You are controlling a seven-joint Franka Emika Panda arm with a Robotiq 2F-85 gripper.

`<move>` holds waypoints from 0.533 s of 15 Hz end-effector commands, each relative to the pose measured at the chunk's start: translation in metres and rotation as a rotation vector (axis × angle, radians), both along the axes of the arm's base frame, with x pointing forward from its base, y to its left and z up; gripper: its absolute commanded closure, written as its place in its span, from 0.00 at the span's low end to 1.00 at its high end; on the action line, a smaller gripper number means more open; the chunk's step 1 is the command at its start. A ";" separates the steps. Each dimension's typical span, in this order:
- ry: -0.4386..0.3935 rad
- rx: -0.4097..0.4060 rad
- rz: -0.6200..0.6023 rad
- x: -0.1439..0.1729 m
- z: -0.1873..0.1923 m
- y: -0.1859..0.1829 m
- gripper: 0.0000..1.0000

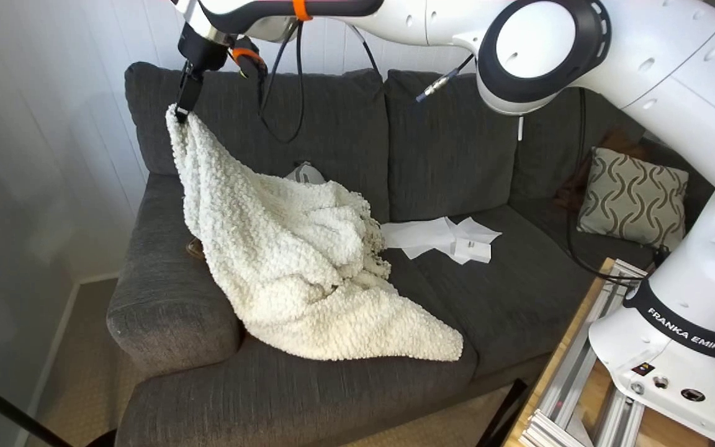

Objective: Move the white blanket to the left

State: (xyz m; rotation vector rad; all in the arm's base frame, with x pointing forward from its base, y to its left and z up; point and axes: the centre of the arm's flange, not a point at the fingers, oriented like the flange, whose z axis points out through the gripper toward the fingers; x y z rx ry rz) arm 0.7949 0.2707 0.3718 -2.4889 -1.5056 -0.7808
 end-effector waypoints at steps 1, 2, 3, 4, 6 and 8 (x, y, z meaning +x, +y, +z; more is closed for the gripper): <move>0.198 0.026 0.017 0.010 0.025 -0.002 0.00; 0.235 0.021 0.019 0.006 0.028 -0.004 0.00; 0.272 0.020 0.023 0.002 0.031 -0.005 0.00; 0.304 0.020 0.028 -0.001 0.034 -0.007 0.00; 0.317 -0.005 0.025 -0.008 0.039 -0.013 0.00; 0.303 -0.015 -0.002 -0.020 0.046 -0.028 0.00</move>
